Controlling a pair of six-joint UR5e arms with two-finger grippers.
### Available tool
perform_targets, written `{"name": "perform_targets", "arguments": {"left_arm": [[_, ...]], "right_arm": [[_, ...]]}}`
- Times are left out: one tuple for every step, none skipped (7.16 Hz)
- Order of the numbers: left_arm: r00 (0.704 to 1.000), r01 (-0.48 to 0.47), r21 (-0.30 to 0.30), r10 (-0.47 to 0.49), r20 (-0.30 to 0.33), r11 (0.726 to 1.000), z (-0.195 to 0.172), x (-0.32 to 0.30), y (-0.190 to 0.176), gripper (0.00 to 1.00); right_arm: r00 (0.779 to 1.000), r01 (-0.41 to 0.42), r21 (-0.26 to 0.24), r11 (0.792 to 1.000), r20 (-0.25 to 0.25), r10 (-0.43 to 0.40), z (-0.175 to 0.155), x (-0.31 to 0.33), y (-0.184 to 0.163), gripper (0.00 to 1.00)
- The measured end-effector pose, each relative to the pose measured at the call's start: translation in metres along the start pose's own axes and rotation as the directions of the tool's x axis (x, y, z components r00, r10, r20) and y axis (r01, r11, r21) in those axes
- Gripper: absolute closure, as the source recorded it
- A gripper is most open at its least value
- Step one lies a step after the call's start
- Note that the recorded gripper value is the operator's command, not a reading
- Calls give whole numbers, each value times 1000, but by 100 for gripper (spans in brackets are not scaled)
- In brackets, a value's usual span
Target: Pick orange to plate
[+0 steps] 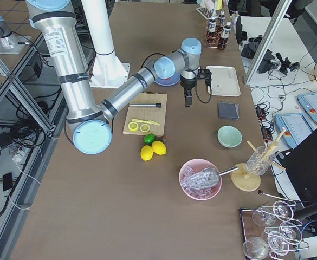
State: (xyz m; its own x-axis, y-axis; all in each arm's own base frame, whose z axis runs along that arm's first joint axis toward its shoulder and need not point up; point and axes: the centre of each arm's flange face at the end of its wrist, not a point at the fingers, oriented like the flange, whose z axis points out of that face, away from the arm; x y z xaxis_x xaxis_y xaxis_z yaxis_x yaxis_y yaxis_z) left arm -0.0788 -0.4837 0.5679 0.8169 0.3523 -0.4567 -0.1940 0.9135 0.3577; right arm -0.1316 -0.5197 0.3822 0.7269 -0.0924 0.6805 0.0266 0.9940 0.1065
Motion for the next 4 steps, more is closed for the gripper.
{"name": "perform_targets", "arguments": {"left_arm": [[999,15,-9,-16,-34,1000,4,-3,12,2],[996,30,-19,-31,-78,999,13,-3,23,2],[994,39,-31,-42,-102,999,21,-5,31,2],[992,45,-39,-49,-112,998,27,-7,37,2]], "right_arm": [[999,45,-14,999,-12,-45,-5,89,-2,0],[997,72,-28,997,-20,-72,-5,170,1,0],[997,74,-39,996,-24,-75,-5,237,13,0],[998,53,-46,998,-22,-54,-5,290,34,0]]}}
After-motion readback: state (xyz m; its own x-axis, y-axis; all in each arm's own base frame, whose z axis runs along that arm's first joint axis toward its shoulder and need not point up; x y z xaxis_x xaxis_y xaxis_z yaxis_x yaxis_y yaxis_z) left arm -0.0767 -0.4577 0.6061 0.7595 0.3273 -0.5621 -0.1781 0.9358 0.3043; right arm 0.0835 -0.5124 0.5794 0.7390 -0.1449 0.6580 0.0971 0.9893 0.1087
